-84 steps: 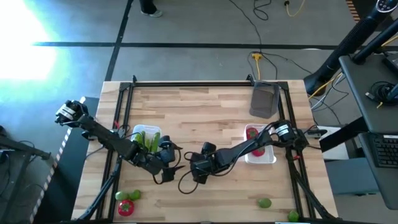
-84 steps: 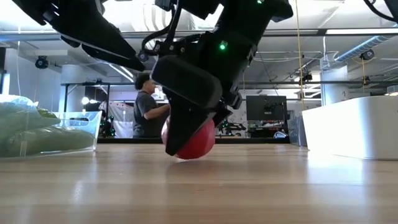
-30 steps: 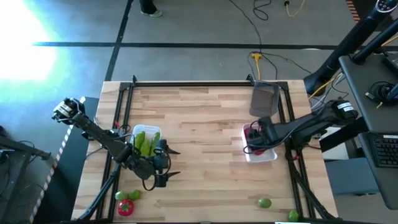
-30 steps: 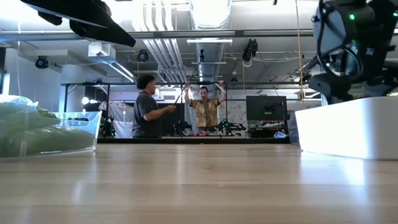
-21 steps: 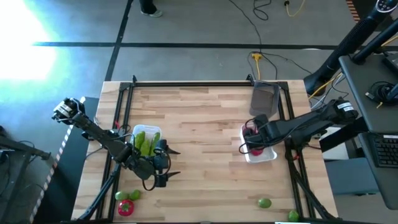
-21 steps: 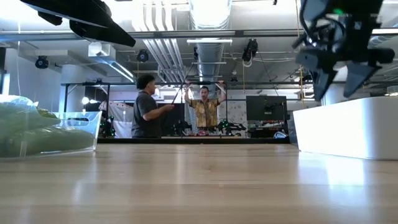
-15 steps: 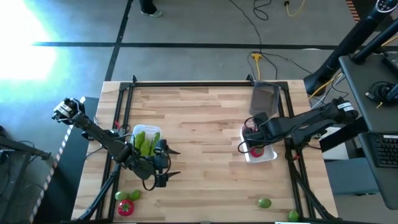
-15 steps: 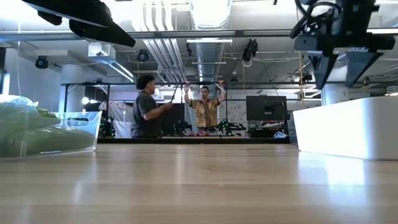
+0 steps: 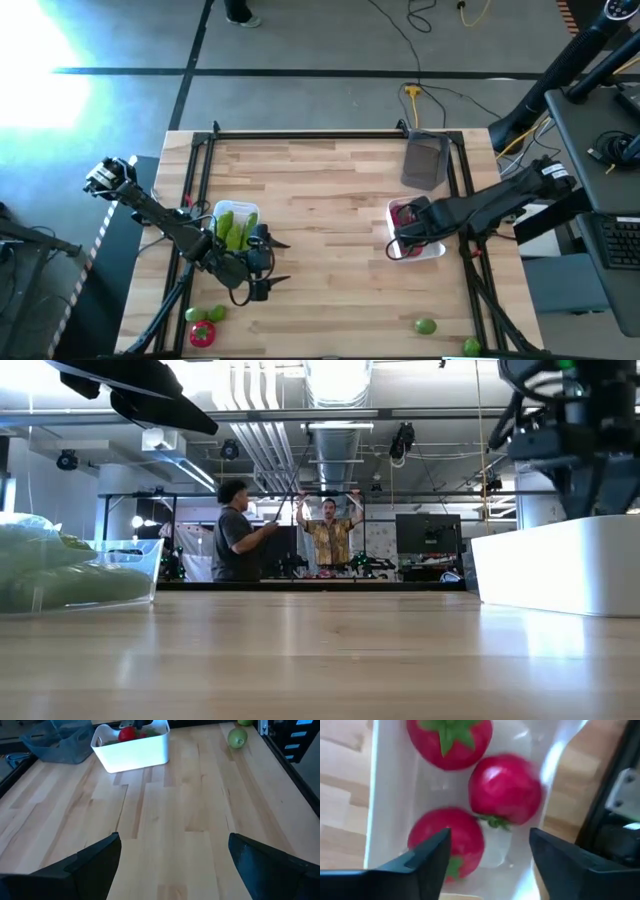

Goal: Sort produce into baskets
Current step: Put the tomato into the white bin, then adjust the white bin

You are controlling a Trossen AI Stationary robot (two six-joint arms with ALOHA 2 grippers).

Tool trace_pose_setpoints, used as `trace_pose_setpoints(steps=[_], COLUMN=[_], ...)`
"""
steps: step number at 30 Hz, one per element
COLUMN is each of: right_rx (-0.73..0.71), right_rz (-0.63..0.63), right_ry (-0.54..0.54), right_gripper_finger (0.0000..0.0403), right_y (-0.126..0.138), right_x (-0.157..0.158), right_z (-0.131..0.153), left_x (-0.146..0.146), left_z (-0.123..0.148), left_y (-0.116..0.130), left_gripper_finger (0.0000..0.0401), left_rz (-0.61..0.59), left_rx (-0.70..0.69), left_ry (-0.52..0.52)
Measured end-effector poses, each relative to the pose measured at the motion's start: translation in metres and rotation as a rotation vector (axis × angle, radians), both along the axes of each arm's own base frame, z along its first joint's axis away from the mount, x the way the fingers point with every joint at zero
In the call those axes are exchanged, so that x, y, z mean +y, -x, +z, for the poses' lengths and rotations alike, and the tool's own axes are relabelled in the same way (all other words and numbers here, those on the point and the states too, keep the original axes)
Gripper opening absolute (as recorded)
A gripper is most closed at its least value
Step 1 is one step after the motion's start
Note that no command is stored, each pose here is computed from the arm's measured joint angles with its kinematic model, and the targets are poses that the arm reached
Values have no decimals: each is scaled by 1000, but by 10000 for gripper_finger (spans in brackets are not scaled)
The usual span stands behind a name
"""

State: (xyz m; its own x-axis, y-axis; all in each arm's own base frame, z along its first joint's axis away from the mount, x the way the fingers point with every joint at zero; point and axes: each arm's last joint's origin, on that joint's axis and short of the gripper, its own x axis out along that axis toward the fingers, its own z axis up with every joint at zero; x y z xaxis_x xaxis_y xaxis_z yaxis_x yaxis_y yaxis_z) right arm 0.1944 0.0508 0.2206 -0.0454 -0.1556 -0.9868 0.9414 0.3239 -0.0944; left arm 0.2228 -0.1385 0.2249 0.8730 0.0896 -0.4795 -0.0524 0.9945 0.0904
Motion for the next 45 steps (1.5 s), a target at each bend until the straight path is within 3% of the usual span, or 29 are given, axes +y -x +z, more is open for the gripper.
trace_pose_setpoints(steps=[6, 17, 21, 33, 40, 45], right_rx=[30, -11, -10, -49, 51, 95], right_rz=[-3, -34, -27, 138, 22, -19], right_ry=[17, 329, 389, 179, 134, 44], right_gripper_finger=[203, 166, 160, 132, 104, 83], right_y=[6, 5, 4, -8, 11, 20], right_x=[-7, -35, -41, -17, 2, 14], right_z=[-22, -26, -25, 4, 1, -8], left_x=[-1, -1, -1, -1, -4, -5], left_z=[2, 2, 2, 2, 3, 4], left_y=[-1, -1, -1, -1, -1, 0], left_gripper_finger=[349, 349, 349, 349, 349, 349], left_rz=[-12, -25, -27, -22, -26, -33], left_rx=[-18, -19, -18, -21, -33, -37], left_ry=[-6, -29, -33, -19, 12, 15])
